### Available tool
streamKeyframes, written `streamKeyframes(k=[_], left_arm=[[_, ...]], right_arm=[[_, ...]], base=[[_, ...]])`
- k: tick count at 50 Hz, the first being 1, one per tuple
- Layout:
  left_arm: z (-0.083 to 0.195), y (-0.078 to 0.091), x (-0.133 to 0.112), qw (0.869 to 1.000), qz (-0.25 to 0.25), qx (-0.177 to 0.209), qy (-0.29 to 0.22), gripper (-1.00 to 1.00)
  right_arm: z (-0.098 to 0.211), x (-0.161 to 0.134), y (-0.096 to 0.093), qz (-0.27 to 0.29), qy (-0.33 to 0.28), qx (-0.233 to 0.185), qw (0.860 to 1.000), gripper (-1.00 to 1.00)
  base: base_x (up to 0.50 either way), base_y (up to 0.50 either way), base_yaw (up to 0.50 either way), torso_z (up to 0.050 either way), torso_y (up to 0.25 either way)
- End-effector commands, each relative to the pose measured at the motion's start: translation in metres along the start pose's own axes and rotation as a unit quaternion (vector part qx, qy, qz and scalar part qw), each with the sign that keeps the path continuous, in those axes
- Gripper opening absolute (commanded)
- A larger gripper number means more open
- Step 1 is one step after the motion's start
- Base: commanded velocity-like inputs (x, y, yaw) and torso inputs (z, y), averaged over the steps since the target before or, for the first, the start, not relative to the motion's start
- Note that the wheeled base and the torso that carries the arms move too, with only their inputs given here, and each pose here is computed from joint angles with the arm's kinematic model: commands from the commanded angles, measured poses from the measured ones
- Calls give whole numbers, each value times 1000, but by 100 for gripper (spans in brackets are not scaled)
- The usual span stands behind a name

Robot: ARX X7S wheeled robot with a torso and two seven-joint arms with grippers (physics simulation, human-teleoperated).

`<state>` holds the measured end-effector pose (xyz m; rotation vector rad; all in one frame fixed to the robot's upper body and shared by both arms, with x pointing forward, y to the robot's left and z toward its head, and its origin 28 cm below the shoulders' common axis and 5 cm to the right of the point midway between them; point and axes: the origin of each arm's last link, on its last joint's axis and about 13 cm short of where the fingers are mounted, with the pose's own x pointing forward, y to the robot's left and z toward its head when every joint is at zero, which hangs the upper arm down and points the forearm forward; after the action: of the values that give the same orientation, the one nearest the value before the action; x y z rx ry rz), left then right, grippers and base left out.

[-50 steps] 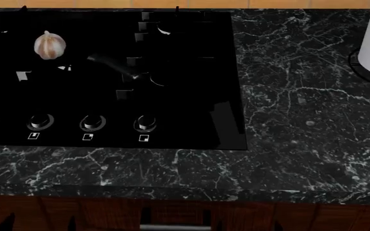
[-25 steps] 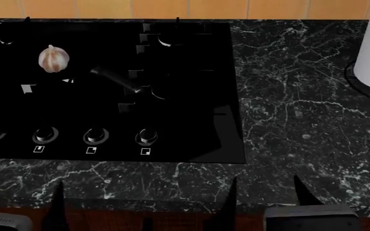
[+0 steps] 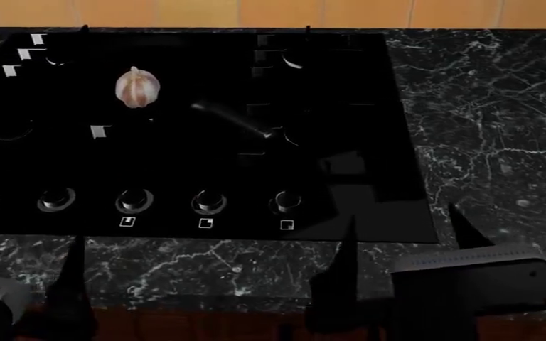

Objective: Pick up the pan and dump the vegetables in it onto the plate. Then return the pan to the stove.

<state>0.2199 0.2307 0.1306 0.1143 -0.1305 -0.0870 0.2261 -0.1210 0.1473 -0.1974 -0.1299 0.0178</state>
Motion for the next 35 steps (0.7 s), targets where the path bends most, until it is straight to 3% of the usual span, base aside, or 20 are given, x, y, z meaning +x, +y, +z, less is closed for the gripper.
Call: streamKeyframes(k=[1,5,6,7,20,35], left_arm=[[17,4,-3,1000,4,16,-14,100],[18,7,-4,1000,8,18,-17,100],[33,16,1,999,15,20,-34,100],[33,16,1,999,14,19,-34,100],[33,10,6,999,10,41,-27,100],[33,11,0,999,10,33,-34,100]], right_arm=[[12,-1,0,5,-14,-15,1000,100],[14,0,1,6,-13,-12,1000,100],[41,9,8,21,-39,-80,996,100],[42,10,12,30,-40,-82,995,100],[41,10,5,13,-46,-74,996,100],[38,14,9,29,-39,-67,997,100]], base=[[0,500,0,45,164],[0,500,0,45,164],[500,0,0,45,164],[500,0,0,45,162],[500,0,0,45,164],[500,0,0,45,164]])
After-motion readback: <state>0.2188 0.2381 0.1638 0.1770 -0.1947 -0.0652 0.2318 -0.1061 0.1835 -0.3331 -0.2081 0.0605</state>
